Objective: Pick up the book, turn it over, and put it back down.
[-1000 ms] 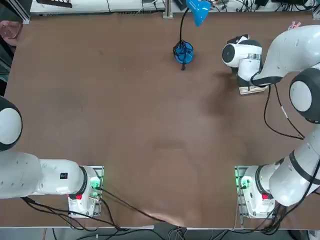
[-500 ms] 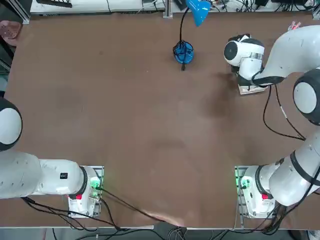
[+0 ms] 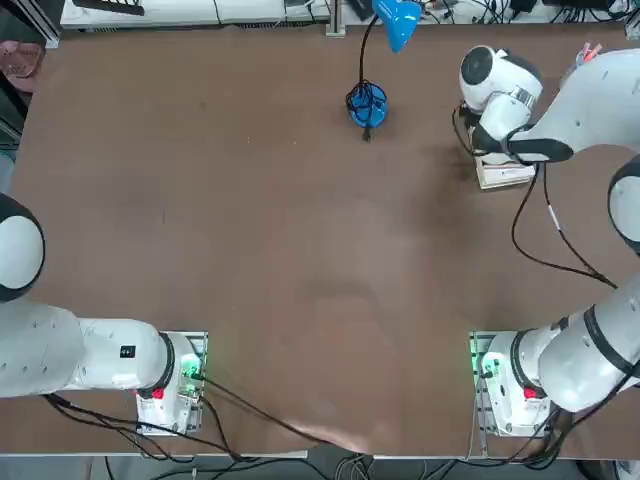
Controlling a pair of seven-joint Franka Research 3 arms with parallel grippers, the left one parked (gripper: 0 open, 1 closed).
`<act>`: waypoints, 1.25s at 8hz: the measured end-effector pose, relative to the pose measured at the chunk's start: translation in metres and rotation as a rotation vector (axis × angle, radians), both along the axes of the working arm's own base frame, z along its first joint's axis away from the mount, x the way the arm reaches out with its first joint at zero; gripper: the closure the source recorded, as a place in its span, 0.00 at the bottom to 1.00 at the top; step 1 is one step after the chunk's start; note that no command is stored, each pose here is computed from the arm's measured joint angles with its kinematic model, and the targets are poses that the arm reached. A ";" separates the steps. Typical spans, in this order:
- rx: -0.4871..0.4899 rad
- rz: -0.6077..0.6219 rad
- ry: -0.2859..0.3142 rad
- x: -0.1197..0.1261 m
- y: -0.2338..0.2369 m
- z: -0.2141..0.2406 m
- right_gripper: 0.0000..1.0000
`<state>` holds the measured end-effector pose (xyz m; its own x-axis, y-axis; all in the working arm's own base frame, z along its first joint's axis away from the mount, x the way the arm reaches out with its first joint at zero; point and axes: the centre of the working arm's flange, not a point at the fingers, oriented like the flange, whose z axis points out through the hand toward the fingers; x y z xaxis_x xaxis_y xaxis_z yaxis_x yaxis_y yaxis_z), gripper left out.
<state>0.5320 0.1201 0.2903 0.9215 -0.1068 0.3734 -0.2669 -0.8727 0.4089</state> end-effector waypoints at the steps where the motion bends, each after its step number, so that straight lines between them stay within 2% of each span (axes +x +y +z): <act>1: 0.017 -0.001 0.031 0.005 -0.005 0.016 0.00; 3: 0.049 0.002 0.135 0.015 -0.017 0.053 0.00; 6: 0.169 0.065 0.298 0.020 -0.042 0.120 0.00; 10: 0.364 0.116 0.427 0.011 -0.079 0.219 0.00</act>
